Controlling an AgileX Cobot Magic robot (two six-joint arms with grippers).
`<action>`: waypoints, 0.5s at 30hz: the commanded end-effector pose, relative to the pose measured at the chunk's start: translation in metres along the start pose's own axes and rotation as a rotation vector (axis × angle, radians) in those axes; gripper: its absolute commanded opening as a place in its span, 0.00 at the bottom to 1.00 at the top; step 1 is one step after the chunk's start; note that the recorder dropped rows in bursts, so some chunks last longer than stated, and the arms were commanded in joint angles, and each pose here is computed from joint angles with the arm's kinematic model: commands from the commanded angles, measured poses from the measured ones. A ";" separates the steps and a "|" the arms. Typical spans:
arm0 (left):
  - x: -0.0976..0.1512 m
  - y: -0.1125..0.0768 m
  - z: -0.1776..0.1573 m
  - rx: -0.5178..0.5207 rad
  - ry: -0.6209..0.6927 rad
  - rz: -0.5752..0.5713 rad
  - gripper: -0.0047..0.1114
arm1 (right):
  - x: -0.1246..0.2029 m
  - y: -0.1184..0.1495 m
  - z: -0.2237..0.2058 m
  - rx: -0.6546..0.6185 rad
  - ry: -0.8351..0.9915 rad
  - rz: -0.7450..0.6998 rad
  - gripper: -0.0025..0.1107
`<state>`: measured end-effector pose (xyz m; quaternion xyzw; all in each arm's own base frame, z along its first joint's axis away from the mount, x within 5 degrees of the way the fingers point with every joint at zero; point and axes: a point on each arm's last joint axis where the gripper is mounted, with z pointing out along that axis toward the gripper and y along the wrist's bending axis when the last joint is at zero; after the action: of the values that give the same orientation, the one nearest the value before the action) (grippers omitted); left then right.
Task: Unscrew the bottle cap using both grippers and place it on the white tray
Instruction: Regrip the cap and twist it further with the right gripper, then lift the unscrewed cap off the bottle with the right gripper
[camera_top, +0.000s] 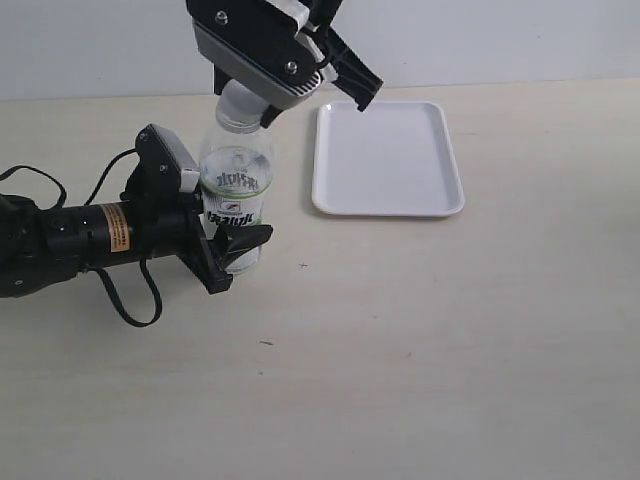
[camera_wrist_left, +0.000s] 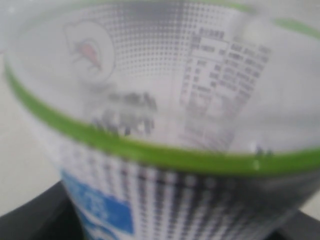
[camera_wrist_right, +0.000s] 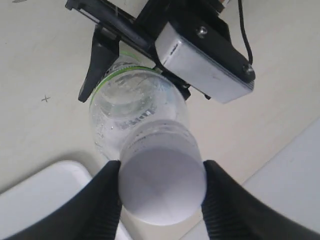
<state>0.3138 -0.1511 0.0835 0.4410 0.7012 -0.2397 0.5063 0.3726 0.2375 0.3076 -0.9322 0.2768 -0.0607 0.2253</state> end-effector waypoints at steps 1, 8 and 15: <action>-0.003 0.001 0.000 -0.015 -0.016 -0.023 0.04 | -0.004 0.002 -0.007 -0.025 -0.015 -0.035 0.02; -0.004 0.002 -0.001 -0.016 -0.028 -0.031 0.04 | -0.018 -0.001 -0.063 0.096 0.009 0.043 0.02; -0.006 0.007 -0.001 -0.063 -0.054 -0.116 0.04 | -0.025 0.007 -0.126 0.249 0.092 0.846 0.02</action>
<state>0.3168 -0.1496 0.0845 0.4009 0.7211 -0.2494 0.5071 0.3233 0.2050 0.4050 -0.7837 0.5337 -0.0476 0.3142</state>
